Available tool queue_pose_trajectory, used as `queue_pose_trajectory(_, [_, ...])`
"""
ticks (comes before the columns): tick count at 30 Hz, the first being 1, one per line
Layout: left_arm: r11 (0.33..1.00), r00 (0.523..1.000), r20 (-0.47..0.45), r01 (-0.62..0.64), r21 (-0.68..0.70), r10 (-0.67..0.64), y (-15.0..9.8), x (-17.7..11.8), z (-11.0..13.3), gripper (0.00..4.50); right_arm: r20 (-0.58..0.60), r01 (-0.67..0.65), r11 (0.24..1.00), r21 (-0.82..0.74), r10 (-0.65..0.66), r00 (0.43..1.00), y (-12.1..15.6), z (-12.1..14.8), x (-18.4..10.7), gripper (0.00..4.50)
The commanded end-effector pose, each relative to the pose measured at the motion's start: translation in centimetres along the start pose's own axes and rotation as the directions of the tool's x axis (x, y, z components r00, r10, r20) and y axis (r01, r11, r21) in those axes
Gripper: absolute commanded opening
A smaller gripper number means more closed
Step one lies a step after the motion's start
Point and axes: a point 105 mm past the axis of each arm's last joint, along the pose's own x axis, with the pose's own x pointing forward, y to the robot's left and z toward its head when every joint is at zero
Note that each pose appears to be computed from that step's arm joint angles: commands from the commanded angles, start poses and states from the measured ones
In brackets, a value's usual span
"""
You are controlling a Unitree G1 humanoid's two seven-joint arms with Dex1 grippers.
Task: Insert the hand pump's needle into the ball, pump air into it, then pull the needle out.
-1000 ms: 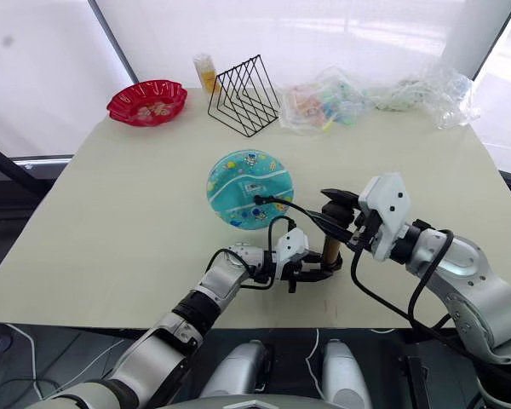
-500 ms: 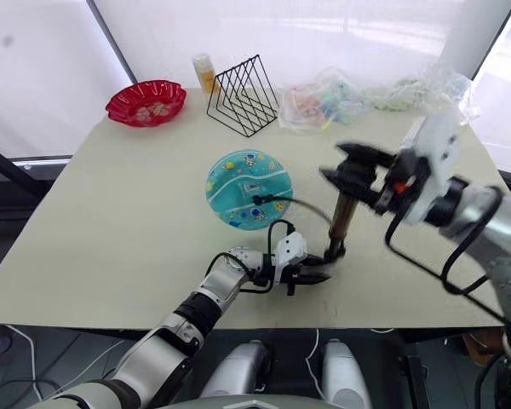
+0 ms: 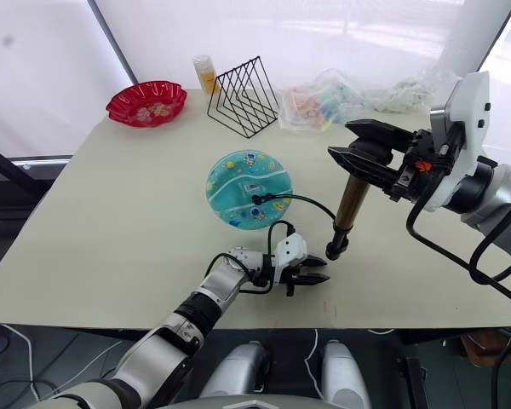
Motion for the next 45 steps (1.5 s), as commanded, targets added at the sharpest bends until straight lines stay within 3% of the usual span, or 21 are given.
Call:
queue_pose_trajectory(1, [0.998,1.0,-0.004,-0.009,-0.069,0.009,-0.6,-0.5,-1.5,1.71,0.023,0.011,0.999,-0.042,-0.011,1.0,0.3,0.3,-0.1,1.77])
queue_pose_trajectory(12, [0.999,0.998,0.069,-0.007,-0.05,0.01,-0.3,-1.3,0.1,1.71,-0.003,0.042,0.999,0.018,-0.042,0.999,0.9,-2.5,0.4,1.77])
queue_pose_trajectory(28, [0.998,0.99,0.133,-0.043,-0.045,0.049,0.2,-0.6,1.6,1.71,0.013,0.071,0.997,0.043,-0.072,0.997,1.4,-3.3,1.2,1.77])
queue_pose_trajectory(31, [0.998,0.991,0.117,-0.054,-0.031,0.058,0.3,-0.7,1.3,2.57,0.011,0.075,0.996,0.042,-0.075,0.997,1.3,-3.4,1.3,1.77])
queue_pose_trajectory(33, [0.998,0.992,0.112,-0.058,-0.027,0.061,0.3,-0.8,1.3,3.43,0.012,0.077,0.996,0.042,-0.077,0.997,1.3,-3.4,1.3,1.77])
queue_pose_trajectory(45, [0.994,0.983,0.148,-0.1,-0.043,0.105,1.0,-0.7,2.0,3.43,0.001,0.084,0.996,0.04,-0.084,0.996,1.2,-3.9,1.3,1.77])
